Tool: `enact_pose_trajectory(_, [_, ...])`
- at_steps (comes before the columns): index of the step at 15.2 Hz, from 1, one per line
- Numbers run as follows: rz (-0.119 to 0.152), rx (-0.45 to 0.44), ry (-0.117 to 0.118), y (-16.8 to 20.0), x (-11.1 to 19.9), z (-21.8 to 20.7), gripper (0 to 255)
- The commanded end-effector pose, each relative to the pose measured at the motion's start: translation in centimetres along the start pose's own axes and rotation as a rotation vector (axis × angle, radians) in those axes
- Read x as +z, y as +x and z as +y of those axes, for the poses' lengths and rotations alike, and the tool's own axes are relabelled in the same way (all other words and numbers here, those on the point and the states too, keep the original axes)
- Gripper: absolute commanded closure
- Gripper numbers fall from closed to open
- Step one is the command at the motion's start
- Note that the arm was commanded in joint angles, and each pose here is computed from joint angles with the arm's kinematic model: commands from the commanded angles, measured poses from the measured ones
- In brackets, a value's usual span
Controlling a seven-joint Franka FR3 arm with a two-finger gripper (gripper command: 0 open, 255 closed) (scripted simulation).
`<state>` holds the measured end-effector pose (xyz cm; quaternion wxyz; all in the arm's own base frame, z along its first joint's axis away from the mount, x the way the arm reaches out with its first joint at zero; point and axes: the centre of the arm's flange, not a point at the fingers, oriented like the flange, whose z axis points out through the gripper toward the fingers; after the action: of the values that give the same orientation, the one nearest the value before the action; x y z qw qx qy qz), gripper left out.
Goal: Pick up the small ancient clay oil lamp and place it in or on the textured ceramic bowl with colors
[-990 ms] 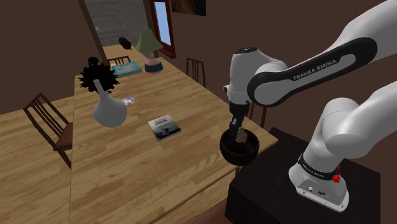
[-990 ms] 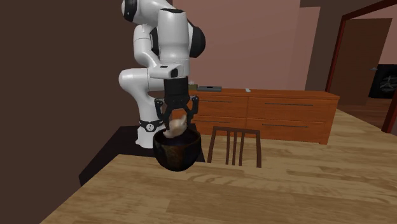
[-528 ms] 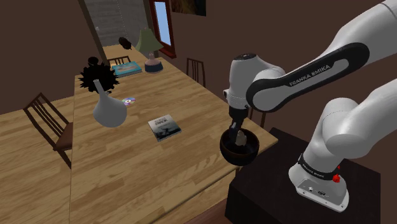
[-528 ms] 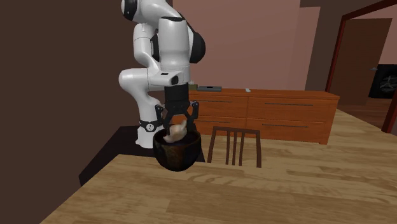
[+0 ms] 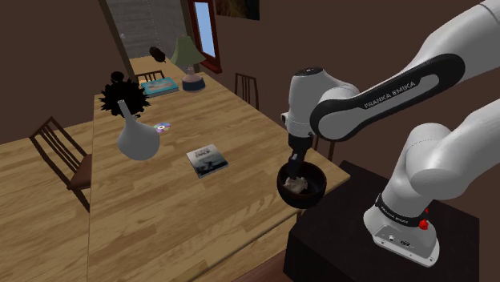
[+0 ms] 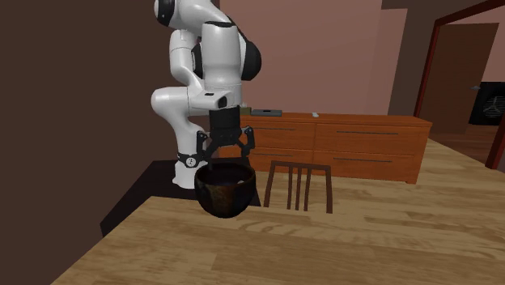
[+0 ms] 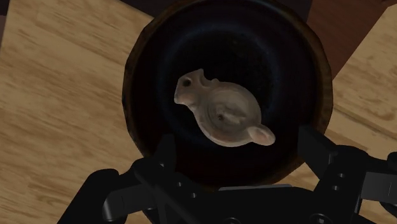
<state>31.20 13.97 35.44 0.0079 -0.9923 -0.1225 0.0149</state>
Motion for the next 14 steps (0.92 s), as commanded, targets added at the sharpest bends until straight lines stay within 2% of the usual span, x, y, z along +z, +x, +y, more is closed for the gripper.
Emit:
enact_pose_trajectory(1, [0.0, 0.0, 0.0, 0.0, 0.0, 0.0, 0])
enact_pose_trajectory(2, [0.0, 0.0, 0.0, 0.0, 0.0, 0.0, 0])
enact_pose_trajectory(6, [0.0, 0.0, 0.0, 0.0, -5.0, 0.0, 0])
enact_pose_trajectory(14, [0.0, 0.0, 0.0, 0.0, -5.0, 0.0, 0])
